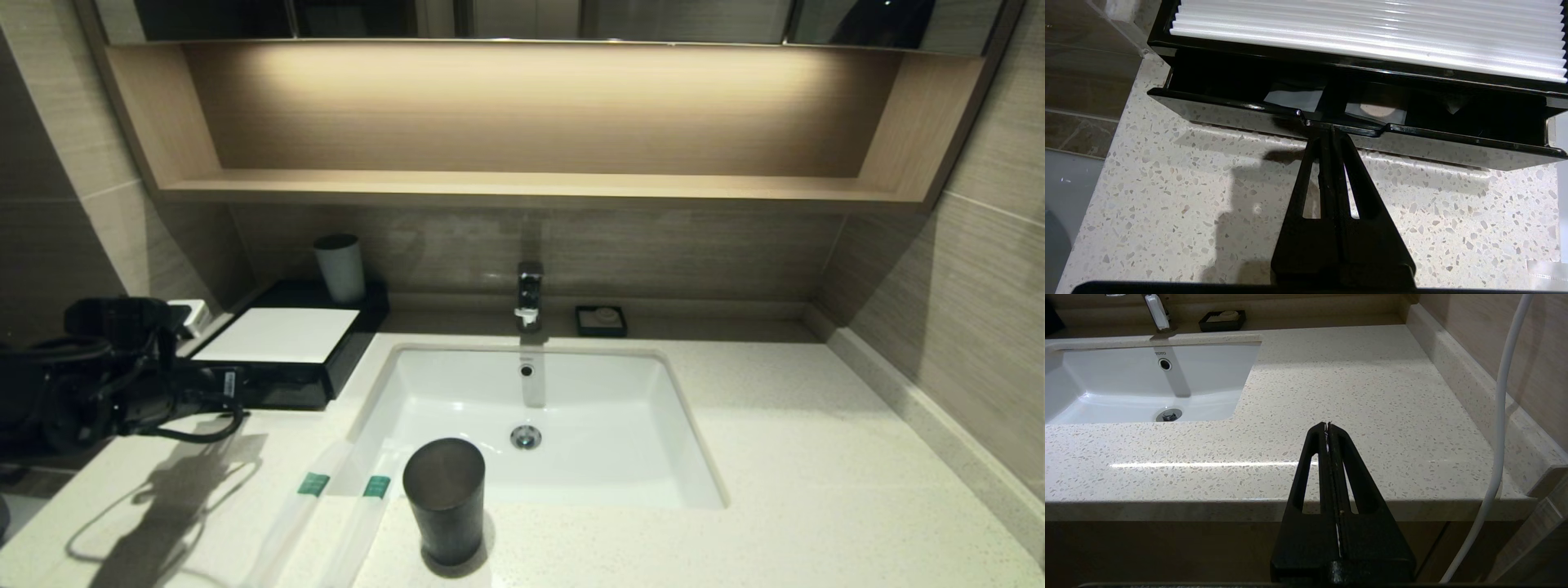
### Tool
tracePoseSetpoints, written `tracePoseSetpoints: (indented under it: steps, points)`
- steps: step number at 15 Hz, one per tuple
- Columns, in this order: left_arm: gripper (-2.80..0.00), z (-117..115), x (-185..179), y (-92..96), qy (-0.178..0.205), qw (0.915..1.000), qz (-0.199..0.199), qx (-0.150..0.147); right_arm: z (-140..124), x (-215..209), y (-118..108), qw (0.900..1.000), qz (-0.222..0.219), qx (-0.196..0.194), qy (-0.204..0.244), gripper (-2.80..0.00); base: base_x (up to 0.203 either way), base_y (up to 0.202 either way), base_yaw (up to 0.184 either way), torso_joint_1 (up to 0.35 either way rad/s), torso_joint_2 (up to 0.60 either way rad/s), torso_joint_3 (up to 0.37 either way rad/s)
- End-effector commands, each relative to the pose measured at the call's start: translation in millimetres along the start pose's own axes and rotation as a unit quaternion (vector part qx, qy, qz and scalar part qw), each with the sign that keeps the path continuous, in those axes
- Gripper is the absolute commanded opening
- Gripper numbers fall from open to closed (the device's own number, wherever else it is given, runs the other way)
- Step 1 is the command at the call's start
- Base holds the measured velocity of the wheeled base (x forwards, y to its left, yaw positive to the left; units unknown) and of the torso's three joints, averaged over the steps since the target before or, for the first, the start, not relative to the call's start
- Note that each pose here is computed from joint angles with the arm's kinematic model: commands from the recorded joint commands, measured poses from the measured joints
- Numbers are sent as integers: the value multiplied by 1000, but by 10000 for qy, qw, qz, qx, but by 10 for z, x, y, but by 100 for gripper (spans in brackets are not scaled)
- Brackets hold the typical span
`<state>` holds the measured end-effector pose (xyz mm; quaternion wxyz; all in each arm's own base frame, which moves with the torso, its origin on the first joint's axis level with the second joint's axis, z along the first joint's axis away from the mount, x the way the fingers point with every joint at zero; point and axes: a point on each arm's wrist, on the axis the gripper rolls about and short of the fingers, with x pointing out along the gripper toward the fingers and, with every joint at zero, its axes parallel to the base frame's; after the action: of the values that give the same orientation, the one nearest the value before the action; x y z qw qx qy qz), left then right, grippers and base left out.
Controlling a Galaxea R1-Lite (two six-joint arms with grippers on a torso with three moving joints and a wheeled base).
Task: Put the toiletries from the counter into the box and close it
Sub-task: Open the drawer
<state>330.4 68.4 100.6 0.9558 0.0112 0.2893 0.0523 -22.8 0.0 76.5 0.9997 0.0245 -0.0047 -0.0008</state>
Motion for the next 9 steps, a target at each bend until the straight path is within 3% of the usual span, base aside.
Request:
tracePoseSetpoints:
  steps: [1,9]
  points:
    - [-280,18,43,-1,-25,10000,-6,10,-1,1,0,10000,1,1,9,-280,0,0,0,0,0,0]
    - [-280,31,161,-13,-21,10000,-24,50,-1,1,0,10000,1,1,9,-280,0,0,0,0,0,0]
